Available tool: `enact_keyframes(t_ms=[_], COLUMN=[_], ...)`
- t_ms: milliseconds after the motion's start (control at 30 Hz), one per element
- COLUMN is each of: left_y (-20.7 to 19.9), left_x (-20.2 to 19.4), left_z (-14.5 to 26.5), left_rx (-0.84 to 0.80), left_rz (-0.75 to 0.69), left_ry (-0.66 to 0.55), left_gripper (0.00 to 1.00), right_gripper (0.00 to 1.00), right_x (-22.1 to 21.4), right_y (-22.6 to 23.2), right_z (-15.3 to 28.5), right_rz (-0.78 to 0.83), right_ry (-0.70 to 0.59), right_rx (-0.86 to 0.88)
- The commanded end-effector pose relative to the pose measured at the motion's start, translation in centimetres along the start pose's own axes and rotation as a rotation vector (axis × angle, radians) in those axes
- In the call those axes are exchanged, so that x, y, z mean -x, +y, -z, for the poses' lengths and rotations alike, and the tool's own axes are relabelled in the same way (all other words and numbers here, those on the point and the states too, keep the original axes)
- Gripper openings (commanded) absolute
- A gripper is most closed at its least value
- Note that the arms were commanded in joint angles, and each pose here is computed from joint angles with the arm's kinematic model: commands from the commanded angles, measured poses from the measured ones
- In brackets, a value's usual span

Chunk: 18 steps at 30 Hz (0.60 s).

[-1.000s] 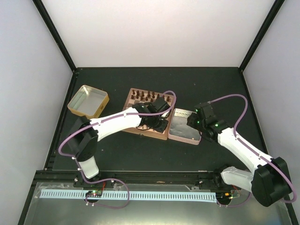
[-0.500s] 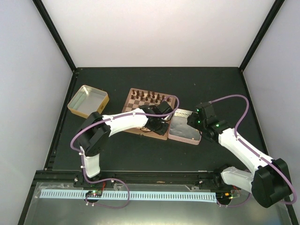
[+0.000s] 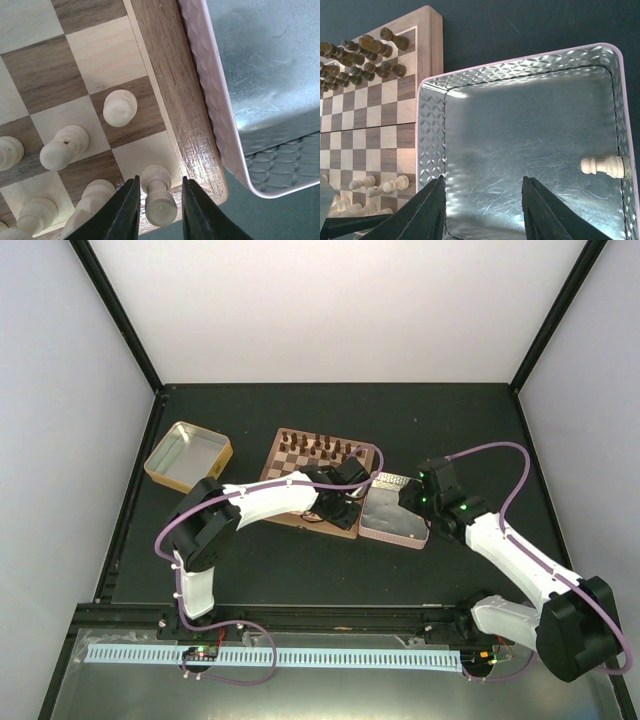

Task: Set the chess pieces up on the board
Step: Place the chess piece on the chessboard.

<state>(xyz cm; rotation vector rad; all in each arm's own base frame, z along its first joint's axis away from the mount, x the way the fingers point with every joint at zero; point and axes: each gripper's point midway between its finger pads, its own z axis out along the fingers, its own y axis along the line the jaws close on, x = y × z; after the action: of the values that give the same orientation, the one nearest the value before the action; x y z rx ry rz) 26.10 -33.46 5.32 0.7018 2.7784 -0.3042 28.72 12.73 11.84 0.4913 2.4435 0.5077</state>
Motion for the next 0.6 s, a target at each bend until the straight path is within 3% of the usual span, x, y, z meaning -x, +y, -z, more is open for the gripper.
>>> enact_keyframes(t_ms=[0,267,567], left_y=[-0.9,-1.7,-0.6], left_x=[1.2,3.1,5.2], left_z=[0.9,5.1,11.4], left_rx=[-0.018,-0.059,-0.052], left_rz=[-0.01,0.01,0.065], left_ry=[-0.027,-0.121,-0.319], left_gripper=[0.27,0.29,0.29], right_gripper=[0.43,0.38,0.3], right_x=[0.1,-0.8,0.2], right_y=[-0.2,-3.0,-4.7], right_z=[-0.4,-1.3,-2.6], right_rz=[0.008,0.082,0.224], right_ry=[0.002,0.053,0.084], right_rx=[-0.009,-0.163,-0.342])
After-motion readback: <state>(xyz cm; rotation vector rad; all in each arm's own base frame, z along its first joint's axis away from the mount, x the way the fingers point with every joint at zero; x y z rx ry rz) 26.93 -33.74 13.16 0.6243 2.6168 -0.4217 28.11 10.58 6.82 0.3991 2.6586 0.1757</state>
